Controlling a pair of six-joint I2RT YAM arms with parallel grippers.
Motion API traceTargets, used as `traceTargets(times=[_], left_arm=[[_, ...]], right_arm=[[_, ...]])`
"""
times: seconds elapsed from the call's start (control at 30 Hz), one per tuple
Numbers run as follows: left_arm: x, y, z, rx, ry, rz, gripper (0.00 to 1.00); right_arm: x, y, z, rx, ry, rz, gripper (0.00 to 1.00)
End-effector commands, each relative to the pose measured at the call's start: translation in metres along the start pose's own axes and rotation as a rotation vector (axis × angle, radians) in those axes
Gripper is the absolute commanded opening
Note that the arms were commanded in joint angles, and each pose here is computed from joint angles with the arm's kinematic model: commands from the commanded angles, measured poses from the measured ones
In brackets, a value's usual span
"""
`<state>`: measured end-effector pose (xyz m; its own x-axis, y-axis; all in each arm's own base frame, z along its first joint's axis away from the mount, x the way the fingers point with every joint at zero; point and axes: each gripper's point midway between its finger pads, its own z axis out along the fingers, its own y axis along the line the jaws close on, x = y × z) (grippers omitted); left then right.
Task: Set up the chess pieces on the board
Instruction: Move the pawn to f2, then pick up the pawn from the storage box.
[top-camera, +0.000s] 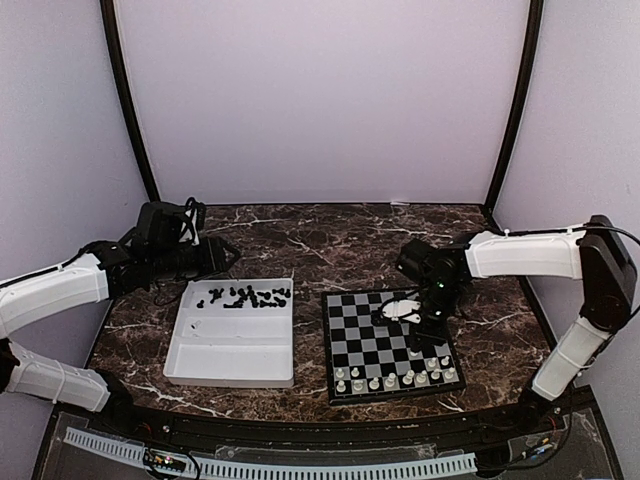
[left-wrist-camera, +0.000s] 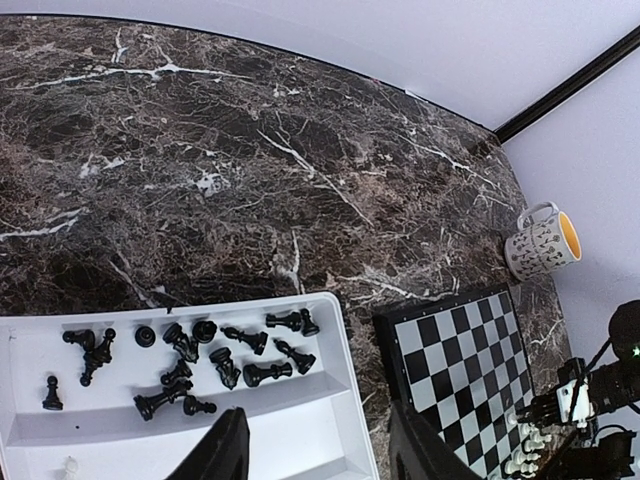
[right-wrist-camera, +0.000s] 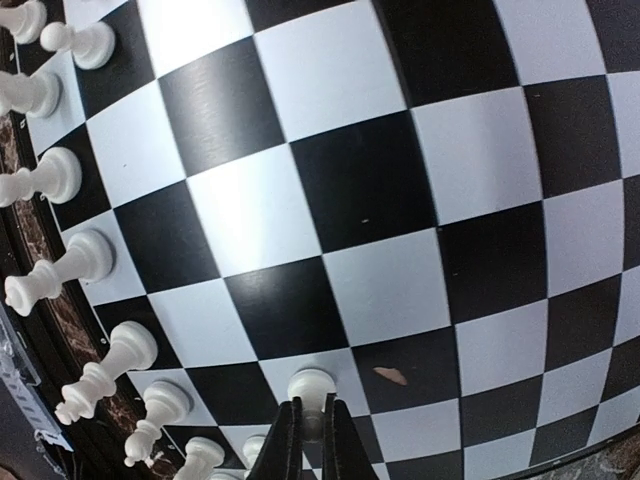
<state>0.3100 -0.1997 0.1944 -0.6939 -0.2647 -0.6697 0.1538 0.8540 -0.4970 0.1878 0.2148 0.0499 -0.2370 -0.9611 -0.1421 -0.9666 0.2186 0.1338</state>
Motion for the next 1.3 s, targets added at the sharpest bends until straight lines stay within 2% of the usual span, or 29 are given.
traceTargets(times=[0.0, 0.57, 0.67, 0.87, 1.1, 1.27], left_arm=[[-0.002, 0.0, -0.002, 0.012, -0.014, -0.011, 0.5], [0.001, 0.003, 0.0, 0.007, -0.01, -0.016, 0.5], [0.002, 0.003, 0.001, 0.007, -0.007, -0.017, 0.5], [0.003, 0.004, 0.001, 0.004, -0.006, -0.017, 0.5], [0.004, 0.005, 0.001, 0.003, -0.003, -0.016, 0.5], [0.006, 0.008, -0.002, -0.016, 0.007, -0.007, 0.5]], right_arm=[[0.009, 0.016, 0.0, -0.032, 0.037, -0.033, 0.01], [0.02, 0.044, 0.011, -0.124, 0.105, -0.077, 0.02], [0.021, 0.042, 0.012, -0.112, 0.109, -0.076, 0.03], [0.017, 0.037, 0.009, -0.082, 0.097, -0.073, 0.14], [0.014, 0.037, 0.006, -0.08, 0.088, -0.073, 0.16], [0.0, 0.04, -0.013, -0.087, 0.037, -0.079, 0.18]])
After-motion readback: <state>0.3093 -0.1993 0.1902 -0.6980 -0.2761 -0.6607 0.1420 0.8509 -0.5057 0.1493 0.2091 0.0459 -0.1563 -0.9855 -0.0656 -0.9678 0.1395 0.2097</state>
